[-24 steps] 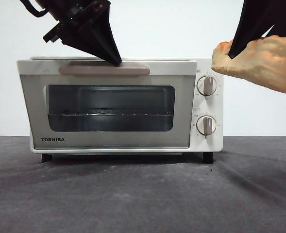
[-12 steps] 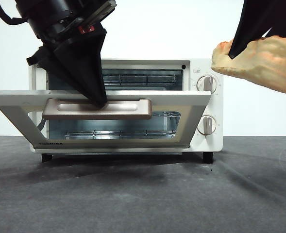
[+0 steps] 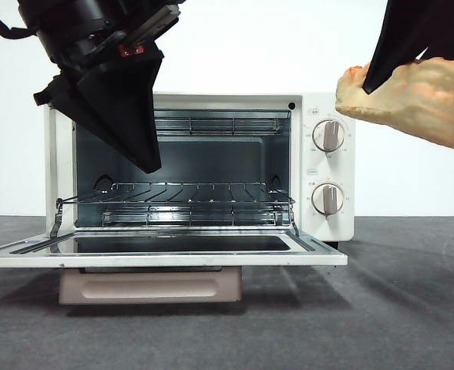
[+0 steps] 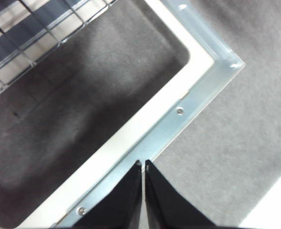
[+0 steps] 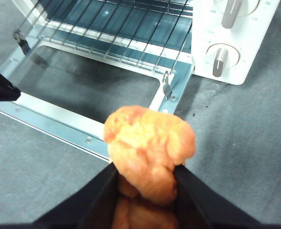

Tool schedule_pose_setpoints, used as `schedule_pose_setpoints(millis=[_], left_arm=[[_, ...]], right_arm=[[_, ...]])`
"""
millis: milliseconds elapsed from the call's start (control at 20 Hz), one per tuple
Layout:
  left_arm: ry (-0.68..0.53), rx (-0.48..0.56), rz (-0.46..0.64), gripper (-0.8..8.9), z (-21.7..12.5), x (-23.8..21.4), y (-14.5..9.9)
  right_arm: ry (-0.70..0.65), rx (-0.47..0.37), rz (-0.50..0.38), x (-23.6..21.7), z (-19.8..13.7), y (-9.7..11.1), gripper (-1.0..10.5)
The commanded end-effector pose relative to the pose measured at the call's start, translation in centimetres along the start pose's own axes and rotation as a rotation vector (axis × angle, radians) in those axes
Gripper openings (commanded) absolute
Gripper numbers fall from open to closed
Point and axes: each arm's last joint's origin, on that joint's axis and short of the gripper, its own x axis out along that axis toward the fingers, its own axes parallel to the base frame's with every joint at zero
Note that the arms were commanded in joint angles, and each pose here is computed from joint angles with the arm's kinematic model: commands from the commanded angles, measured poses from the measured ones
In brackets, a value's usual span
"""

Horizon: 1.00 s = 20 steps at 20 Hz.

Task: The left arm flap open the oven, the right arm pick bread and place it into oven, the left arm flap close the oven

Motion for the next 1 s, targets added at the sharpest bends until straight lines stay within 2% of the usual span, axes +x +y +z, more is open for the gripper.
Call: schedule_pose_setpoints(millis=[50, 300, 500, 750, 1000], left_arm=[[-0.033, -0.016, 0.013, 0.16, 0.3, -0.4, 0.5], [-0.161, -0.073, 0.055, 0.16, -0.2, -4.2, 2.2], [-0.232, -0.128, 0.1, 0.16, -3.1, -6.5, 3.4], [-0.261, -0.178, 0.138, 0.16, -7.7, -8.0, 3.7], [-0.307, -0.166, 0.141, 0.16, -9.3, -9.9, 3.0]], right_arm=[[-0.024, -0.011, 0.025, -0.2, 0.5, 0.4, 1.5], [-0.013, -0.006, 0.085, 1.0, 1.0, 0.9, 1.5], [-0.008, 0.014, 0.156, 3.4, 2.0, 1.8, 1.5], [0.016, 0.007, 0.155, 7.4, 5.4, 3.8, 1.5], [0.062, 0.008, 0.125, 13.1, 8.2, 5.6, 1.5]])
